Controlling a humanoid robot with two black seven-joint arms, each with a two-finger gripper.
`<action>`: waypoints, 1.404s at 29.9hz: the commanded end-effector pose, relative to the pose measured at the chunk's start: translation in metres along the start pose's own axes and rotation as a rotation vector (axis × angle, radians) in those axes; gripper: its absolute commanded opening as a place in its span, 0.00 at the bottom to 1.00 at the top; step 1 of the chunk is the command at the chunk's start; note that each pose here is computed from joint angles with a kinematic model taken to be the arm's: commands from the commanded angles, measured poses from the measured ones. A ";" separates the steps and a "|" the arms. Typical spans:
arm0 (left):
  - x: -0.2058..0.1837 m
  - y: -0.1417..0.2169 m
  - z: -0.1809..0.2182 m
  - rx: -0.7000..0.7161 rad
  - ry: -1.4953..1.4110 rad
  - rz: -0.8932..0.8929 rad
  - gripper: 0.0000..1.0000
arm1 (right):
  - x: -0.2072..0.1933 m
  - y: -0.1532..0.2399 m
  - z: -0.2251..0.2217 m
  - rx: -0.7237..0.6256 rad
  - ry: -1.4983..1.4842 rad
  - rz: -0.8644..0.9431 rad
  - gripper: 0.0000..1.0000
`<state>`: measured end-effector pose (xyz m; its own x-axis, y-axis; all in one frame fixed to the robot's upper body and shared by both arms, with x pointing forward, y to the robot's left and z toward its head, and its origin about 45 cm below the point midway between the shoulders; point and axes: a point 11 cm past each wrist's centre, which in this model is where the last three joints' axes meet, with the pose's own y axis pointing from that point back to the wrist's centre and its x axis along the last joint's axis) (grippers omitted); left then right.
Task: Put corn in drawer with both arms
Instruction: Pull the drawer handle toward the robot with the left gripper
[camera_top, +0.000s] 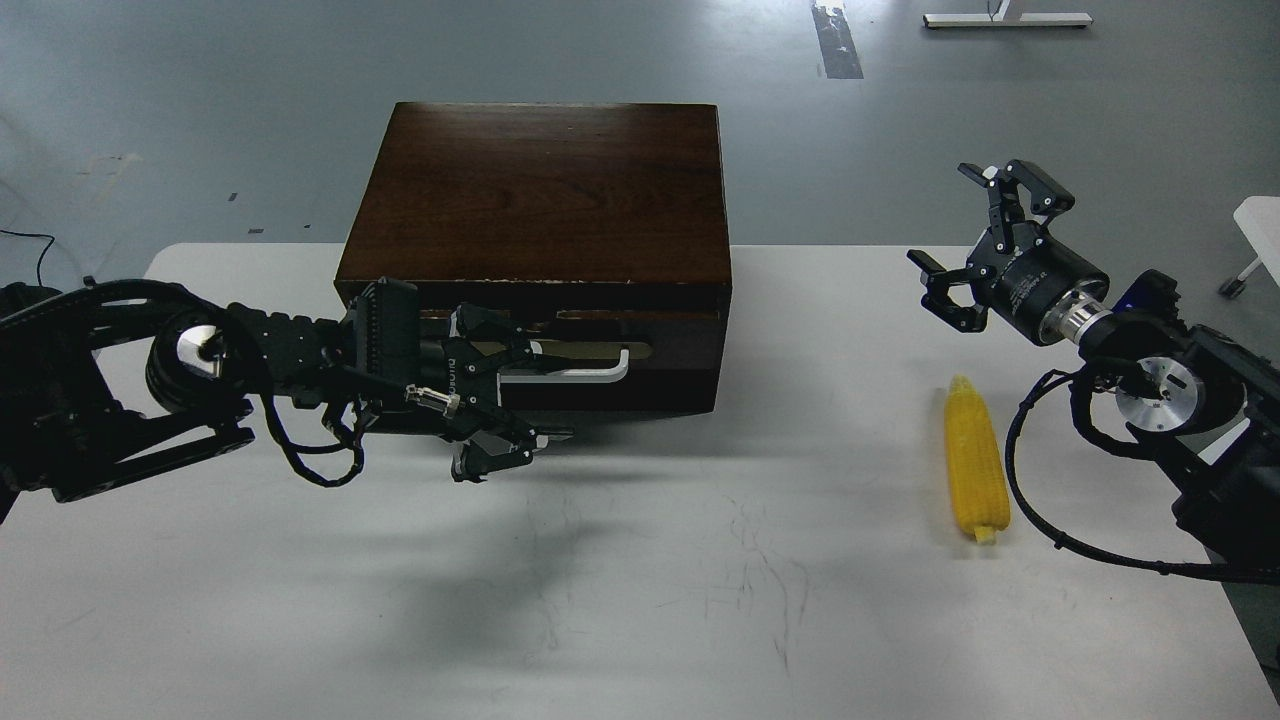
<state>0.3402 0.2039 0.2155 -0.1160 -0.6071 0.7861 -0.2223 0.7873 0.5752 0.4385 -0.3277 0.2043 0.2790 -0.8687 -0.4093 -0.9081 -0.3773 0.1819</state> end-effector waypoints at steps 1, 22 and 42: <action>-0.001 0.001 0.002 -0.003 0.003 -0.001 0.65 | 0.001 0.000 0.000 0.000 0.001 0.001 1.00; 0.004 0.012 0.023 -0.038 0.022 0.026 0.67 | 0.000 0.000 0.002 -0.003 -0.001 0.000 1.00; 0.008 0.019 0.039 -0.066 0.039 0.046 0.67 | 0.000 0.000 0.003 -0.006 -0.004 0.000 1.00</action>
<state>0.2996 0.2121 0.2236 -0.0868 -0.5702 0.8169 -0.1614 0.8172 0.5532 0.4372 -0.3265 0.2014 0.2783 -0.8676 -0.4122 -0.9062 -0.3794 0.1868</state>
